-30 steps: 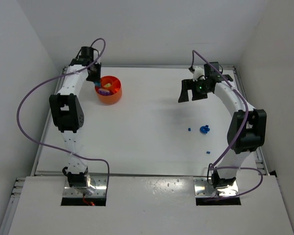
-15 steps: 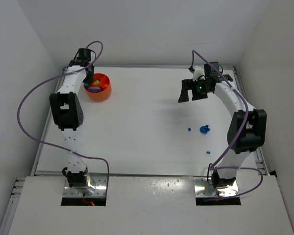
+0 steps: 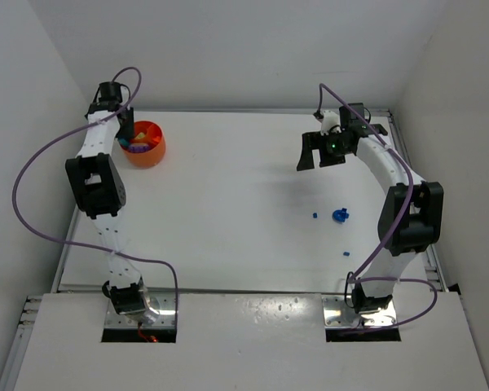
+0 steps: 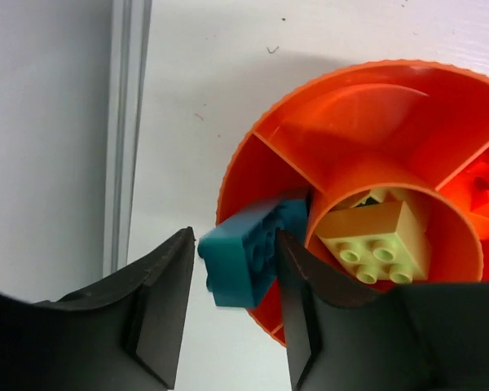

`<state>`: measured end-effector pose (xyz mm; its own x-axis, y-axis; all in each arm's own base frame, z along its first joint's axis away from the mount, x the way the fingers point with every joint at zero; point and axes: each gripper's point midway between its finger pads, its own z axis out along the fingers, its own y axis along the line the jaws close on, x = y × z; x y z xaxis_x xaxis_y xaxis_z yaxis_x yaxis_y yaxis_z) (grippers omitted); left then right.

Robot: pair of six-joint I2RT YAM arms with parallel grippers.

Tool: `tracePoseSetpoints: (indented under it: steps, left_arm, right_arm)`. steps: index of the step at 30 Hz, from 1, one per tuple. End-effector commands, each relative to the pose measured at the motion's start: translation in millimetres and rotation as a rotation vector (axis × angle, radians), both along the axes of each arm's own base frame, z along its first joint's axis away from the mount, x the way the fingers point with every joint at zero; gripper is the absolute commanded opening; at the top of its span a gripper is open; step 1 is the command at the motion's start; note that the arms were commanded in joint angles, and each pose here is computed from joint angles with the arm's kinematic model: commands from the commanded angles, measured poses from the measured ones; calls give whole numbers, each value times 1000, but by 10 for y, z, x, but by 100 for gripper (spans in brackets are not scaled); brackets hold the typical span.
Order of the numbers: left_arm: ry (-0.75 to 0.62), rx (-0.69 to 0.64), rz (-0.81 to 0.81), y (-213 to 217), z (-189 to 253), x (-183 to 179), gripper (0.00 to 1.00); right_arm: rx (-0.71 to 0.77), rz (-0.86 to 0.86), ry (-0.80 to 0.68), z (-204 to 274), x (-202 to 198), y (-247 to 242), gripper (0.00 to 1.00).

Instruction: Sort the legos into containers by color

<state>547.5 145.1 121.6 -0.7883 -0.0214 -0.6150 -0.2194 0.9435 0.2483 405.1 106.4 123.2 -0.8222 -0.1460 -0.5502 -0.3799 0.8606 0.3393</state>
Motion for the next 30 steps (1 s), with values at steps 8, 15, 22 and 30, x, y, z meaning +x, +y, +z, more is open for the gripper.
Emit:
tracePoseSetpoints:
  steps: [8,15,22,30]
  left_arm:
    - [-205,-132,-90,-167,626,167,62]
    - [-371,-174,-185,-372,1311,189,100]
    - [-518,-250,-191,-480,1794,205,100]
    - [-464,-347,-715,-1476,1796,-35,100]
  right_arm:
    - [-4,5,-84,222,30,-27,94]
    - [-17,27,-107,236,-1,-40,94]
    - [-72,22,-112,174,-43,-132,94]
    - [-217,-93,-11,-133,-292,-786,71]
